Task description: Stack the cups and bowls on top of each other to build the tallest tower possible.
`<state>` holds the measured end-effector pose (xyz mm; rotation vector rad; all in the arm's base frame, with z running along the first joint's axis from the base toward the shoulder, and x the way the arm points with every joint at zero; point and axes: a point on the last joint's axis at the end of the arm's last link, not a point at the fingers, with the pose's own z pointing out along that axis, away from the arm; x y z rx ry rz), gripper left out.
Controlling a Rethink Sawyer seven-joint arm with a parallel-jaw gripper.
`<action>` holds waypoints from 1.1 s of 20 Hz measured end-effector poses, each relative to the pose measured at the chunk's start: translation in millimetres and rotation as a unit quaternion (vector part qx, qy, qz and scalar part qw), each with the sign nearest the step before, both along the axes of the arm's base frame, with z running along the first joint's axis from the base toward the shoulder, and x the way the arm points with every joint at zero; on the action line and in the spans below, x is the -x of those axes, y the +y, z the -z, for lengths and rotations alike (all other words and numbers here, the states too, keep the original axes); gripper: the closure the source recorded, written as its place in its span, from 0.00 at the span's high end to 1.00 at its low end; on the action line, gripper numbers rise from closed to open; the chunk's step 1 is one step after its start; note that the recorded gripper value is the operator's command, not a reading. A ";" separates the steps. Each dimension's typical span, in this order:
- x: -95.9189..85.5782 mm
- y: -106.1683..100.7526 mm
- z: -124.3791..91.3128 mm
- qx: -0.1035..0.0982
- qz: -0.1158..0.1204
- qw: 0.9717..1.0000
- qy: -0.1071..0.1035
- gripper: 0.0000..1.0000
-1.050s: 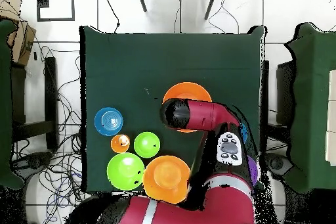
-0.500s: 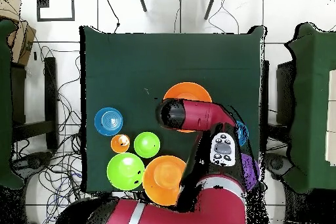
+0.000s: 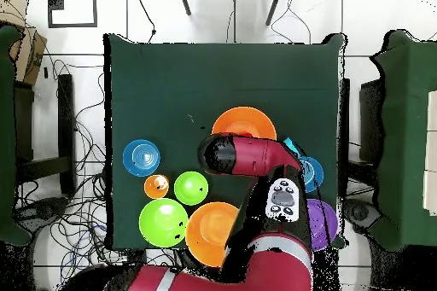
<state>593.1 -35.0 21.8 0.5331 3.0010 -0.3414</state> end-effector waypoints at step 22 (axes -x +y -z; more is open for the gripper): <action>46.1 17.1 -58.2 -0.019 0.041 0.999 -0.010 1.00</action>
